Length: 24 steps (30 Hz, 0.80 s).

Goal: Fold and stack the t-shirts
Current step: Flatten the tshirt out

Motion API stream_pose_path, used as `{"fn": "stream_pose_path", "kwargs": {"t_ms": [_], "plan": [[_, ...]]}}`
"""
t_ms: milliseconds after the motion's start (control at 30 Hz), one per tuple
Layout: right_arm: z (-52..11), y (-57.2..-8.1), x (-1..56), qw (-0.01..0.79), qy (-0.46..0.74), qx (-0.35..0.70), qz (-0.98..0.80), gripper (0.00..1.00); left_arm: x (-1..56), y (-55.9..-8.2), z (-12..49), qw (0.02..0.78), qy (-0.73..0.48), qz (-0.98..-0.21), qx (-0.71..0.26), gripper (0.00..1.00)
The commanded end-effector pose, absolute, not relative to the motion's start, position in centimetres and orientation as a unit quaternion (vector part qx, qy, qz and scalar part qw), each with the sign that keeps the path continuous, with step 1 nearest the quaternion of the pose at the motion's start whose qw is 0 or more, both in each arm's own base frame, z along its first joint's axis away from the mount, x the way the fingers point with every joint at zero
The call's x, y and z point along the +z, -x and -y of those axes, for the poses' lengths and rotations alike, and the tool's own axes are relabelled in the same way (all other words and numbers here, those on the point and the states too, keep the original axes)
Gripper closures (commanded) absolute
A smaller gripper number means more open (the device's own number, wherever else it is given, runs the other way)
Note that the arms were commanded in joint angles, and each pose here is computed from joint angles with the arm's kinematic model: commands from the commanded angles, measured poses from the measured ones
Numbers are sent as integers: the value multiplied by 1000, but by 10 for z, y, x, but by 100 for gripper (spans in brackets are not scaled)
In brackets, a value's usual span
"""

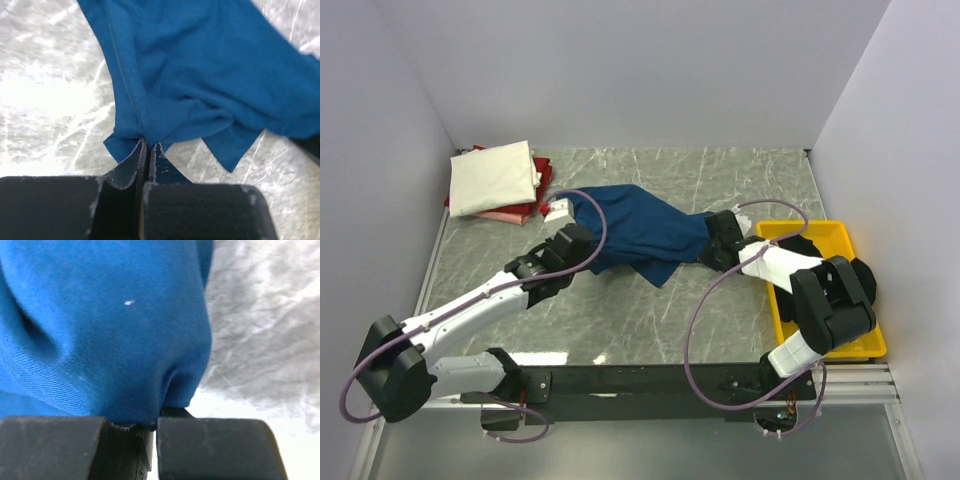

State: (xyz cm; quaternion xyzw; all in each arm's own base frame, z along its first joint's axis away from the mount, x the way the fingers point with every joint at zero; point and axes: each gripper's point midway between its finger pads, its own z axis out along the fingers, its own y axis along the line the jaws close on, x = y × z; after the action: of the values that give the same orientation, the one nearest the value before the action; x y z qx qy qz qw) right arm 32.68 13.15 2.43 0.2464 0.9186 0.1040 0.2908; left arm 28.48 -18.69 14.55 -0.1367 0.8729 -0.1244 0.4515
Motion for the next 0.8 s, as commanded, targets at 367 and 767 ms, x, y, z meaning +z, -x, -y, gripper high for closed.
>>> {"fn": "stream_pose_path", "kwargs": {"t_ms": [367,767], "plan": [[-75,-320,191,441,-231,60,-865,100,256,-274,126,536,181,-808,-163,99],[-88,-313,324,522,-145,148,-827,100,372,-282,88,631,216,-730,-152,100]]}}
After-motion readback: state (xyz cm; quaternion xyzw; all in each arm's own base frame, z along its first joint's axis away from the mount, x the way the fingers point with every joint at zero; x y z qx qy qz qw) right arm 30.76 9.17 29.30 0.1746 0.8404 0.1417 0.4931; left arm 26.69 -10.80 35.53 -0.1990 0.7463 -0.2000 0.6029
